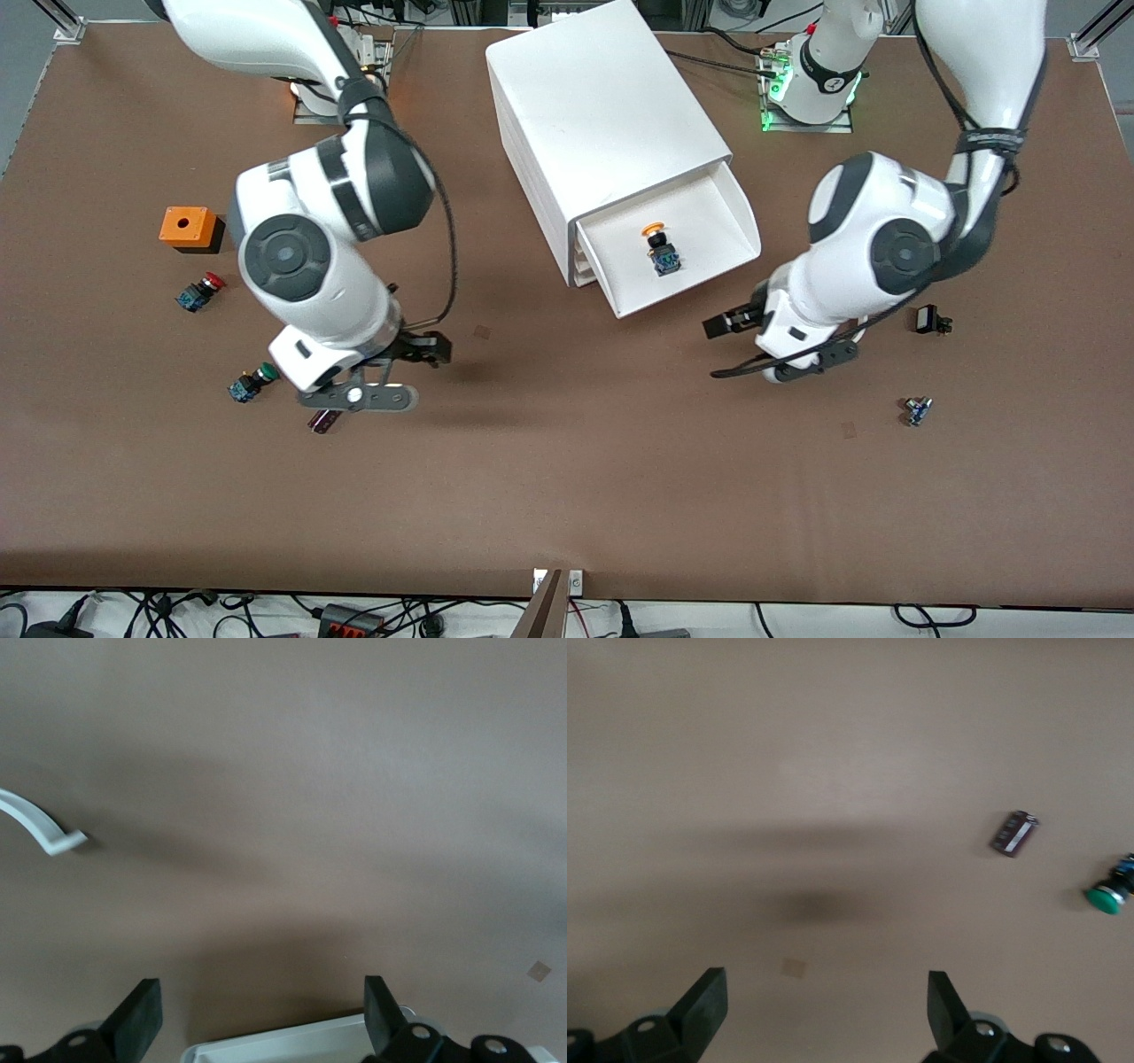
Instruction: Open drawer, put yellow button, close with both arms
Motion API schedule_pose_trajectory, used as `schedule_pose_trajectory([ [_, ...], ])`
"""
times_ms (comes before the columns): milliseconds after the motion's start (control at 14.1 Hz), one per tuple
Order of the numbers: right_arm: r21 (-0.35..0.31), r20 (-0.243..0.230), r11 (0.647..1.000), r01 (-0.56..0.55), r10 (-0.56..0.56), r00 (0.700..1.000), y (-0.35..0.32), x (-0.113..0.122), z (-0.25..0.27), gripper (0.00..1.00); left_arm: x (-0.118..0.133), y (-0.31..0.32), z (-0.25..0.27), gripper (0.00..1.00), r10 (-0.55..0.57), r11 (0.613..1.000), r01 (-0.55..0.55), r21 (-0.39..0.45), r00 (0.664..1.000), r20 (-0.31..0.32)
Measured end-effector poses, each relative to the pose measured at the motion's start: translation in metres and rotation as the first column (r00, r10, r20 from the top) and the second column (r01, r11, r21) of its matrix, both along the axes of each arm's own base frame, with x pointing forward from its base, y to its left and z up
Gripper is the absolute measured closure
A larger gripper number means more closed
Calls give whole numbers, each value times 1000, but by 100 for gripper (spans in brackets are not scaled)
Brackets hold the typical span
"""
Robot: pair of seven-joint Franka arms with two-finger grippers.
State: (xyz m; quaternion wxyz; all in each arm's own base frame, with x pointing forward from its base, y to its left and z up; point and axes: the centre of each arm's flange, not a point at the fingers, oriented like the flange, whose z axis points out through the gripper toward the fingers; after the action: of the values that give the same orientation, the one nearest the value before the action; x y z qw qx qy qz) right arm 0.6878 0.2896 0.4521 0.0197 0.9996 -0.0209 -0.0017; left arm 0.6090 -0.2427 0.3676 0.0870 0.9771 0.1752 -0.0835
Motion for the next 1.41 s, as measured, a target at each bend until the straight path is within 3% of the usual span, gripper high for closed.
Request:
schedule_pose_trajectory([
  [354,35,-54,999,33,-32,998,-121,17,42,0,-36,-25,-28,0,-20,1000,21,18,998,-63],
  [778,48,-44,995,91,-89,995,-195,22,66,0,-60,-49,-25,0,-4,1000,7,29,996,-86],
  [1061,63,-16,990,127,-126,992,-247,0,105,0,-89,-75,-29,0,-5,999,11,45,993,-116],
  [1414,81,42,991,102,-106,994,-320,-46,163,0,-117,-95,-23,0,-42,997,52,64,989,-142],
])
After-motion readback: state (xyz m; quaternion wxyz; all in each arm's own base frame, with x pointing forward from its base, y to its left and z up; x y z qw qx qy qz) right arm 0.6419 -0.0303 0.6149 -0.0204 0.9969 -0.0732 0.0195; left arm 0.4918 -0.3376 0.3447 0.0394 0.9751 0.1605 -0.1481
